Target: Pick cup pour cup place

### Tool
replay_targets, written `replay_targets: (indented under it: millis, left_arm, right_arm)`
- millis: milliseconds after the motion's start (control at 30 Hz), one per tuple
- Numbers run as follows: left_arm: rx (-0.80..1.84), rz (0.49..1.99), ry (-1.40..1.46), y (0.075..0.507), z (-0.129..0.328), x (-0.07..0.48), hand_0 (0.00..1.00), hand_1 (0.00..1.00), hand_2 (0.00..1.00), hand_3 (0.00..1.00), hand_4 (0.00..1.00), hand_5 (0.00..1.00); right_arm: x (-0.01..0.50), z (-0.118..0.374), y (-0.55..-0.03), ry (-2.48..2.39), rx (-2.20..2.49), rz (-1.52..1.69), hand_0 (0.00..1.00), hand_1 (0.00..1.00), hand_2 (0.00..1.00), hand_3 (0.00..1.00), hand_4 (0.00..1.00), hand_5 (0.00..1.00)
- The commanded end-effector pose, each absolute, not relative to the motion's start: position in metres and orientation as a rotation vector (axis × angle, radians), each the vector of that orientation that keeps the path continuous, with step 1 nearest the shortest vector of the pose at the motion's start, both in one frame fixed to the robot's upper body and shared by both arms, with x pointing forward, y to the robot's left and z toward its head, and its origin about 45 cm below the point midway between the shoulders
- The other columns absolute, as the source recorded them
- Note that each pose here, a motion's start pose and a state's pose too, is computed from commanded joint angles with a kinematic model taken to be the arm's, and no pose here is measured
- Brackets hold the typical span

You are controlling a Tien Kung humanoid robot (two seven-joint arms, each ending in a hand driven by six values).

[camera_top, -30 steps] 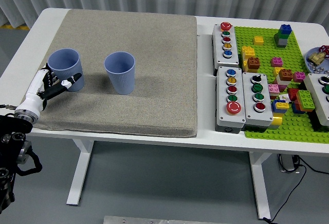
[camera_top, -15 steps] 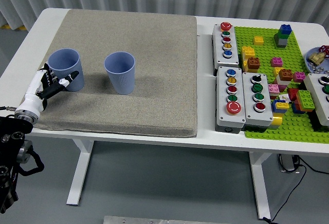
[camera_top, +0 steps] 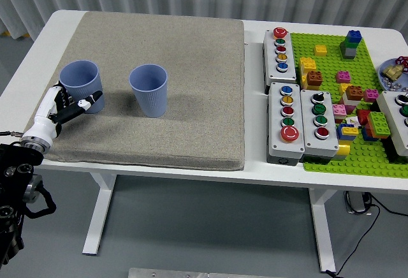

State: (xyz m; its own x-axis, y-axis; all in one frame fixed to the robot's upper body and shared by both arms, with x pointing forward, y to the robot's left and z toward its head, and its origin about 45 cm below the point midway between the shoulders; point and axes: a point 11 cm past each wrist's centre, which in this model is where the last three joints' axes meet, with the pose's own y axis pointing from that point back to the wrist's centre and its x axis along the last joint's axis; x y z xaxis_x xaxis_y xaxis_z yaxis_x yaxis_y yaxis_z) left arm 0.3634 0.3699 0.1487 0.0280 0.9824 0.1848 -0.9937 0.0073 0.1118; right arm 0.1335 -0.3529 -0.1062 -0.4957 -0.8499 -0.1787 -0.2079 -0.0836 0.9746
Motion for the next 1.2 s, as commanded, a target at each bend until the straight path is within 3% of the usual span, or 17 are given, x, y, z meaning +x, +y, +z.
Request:
replay_targets:
  millis: [1033,1067,1200]
  left_arm:
    - [0.193,1.549,-0.025,0.360,0.147,0.373,0.800,0.869,0.998,0.998,0.859,0.164]
    - [0.192,1.551,-0.023,0.361,0.146,0.372,0.734,0.848,0.998,0.998,0.853,0.177]
    - [0.184,1.569,-0.018,0.363,0.146,0.372,0.734,0.848,0.998,0.998,0.853,0.177]
  right_arm:
    - [0.137,-0.105,-0.354,-1.686,1.155,-1.620,0.745,0.714,0.767,0.611,0.176,0.209]
    - [0.137,-0.105,-0.354,-1.685,1.155,-1.620,0.745,0.714,0.767,0.612,0.176,0.208]
    - [0.137,-0.105,-0.354,-1.685,1.155,-1.620,0.745,0.714,0.767,0.612,0.176,0.208]
